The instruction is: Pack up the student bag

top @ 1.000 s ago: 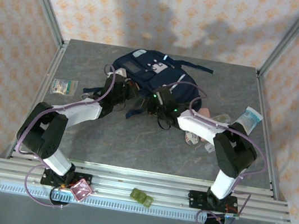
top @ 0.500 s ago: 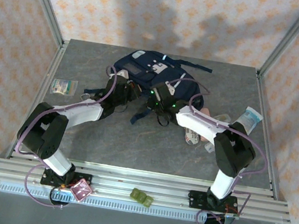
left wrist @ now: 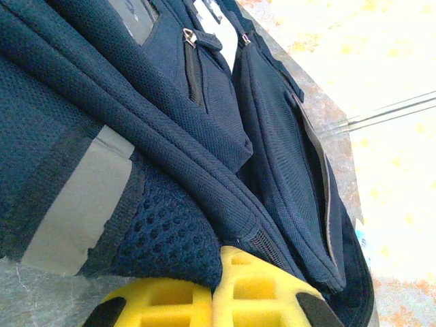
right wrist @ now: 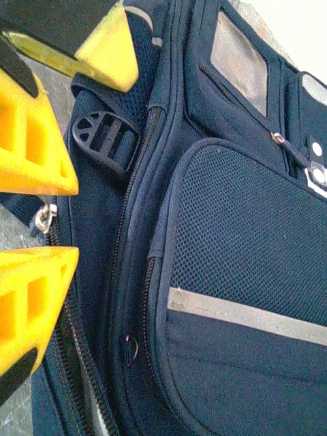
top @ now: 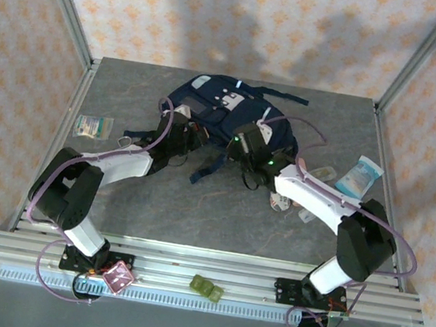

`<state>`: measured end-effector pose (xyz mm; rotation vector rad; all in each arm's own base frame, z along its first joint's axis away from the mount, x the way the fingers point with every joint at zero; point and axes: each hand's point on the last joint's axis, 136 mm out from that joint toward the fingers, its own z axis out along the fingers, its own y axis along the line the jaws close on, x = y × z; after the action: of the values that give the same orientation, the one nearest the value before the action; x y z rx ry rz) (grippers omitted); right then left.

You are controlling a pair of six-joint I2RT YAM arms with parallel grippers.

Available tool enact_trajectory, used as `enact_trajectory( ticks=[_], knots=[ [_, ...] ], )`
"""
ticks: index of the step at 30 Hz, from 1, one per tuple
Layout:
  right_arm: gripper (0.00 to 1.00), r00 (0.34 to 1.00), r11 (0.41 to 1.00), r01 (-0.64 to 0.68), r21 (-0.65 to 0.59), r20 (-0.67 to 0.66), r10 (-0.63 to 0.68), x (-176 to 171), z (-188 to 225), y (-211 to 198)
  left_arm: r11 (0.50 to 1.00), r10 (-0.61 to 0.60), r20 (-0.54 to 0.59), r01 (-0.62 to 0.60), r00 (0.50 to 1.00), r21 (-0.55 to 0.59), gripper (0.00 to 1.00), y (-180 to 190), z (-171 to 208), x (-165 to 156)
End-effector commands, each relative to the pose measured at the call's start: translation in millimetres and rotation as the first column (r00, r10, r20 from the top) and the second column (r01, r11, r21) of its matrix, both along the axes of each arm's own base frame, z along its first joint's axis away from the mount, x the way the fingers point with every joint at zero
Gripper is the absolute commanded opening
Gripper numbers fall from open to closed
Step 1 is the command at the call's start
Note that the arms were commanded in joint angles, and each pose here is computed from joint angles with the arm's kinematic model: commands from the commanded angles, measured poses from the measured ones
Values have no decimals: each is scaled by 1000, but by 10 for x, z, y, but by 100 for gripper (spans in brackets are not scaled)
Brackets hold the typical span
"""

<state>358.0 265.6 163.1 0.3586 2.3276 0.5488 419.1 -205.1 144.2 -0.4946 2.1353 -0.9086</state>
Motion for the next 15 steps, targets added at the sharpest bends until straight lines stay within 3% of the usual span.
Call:
enact_trajectory(
  ticks=[1, 8, 15],
  knots=[
    [25, 1000, 999, 3, -43, -2, -3, 23, -28, -41, 998, -32, 90, 36, 995, -48, 0, -117, 312, 94],
    [28, 999, 992, -35, -123, -41, 30, -154, -209, 80, 996, -42, 108, 50, 993, -73, 0, -148, 431, 89],
    [30, 1000, 986, -2, -164, -16, -1, 12, -226, 150, 992, -59, 118, 72, 991, -106, 0, -203, 512, 64]
  ],
)
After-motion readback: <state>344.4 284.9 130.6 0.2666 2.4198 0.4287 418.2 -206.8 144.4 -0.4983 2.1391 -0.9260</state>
